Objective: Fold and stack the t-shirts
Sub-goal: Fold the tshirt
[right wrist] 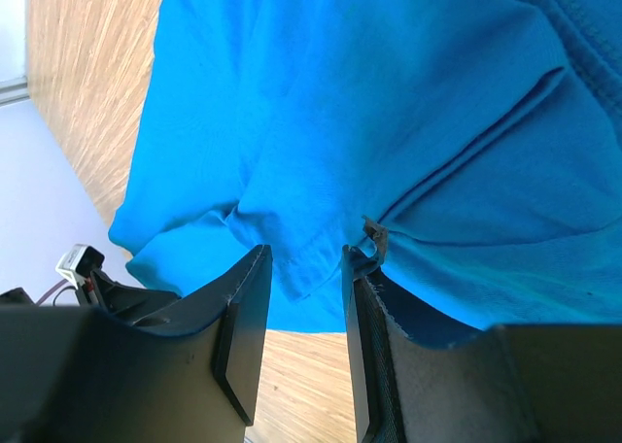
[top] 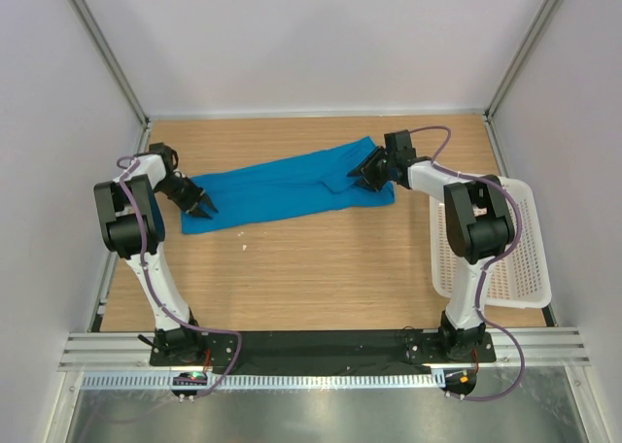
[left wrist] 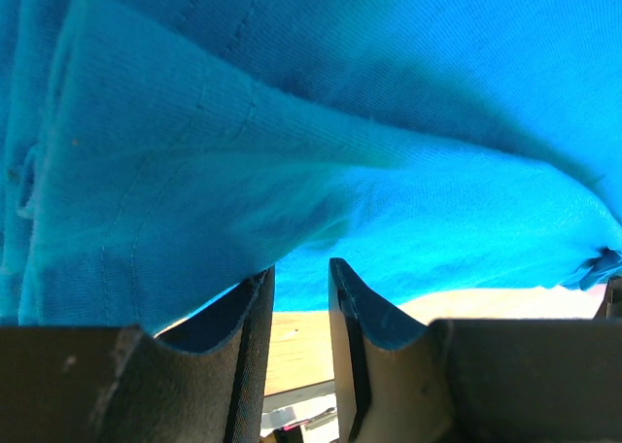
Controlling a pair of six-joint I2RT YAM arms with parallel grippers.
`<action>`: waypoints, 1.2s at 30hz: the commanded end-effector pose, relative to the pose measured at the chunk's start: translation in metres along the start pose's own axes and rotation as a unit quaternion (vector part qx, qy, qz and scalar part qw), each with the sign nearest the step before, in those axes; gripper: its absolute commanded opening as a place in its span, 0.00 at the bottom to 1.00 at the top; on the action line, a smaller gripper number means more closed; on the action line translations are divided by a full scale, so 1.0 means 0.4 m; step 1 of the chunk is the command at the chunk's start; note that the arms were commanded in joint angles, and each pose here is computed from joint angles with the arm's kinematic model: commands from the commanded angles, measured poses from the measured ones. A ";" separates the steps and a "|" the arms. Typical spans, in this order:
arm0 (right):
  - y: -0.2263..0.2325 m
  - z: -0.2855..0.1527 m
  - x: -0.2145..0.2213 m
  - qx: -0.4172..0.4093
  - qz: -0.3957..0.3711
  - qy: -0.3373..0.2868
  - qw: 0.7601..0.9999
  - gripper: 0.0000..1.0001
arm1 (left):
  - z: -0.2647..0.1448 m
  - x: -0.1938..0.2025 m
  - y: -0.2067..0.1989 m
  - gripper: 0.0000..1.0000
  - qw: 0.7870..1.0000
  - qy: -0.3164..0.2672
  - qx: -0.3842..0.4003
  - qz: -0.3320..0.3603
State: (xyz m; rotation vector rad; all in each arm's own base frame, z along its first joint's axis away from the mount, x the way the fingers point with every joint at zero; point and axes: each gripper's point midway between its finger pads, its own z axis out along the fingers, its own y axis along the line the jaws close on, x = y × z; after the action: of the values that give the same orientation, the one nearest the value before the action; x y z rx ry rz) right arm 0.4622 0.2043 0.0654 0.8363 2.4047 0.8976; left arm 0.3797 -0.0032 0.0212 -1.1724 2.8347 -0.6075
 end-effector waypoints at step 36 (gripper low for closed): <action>0.070 0.038 -0.048 -0.040 -0.002 -0.026 0.999 0.01 | -0.023 -0.003 -0.019 0.30 1.000 -0.007 0.013 0.016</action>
State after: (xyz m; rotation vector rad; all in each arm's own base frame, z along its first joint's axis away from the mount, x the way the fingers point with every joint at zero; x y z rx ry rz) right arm 0.4740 0.2084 0.0514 0.8555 2.4032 0.9018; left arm 0.3794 -0.0030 0.0211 -1.1661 2.8373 -0.6066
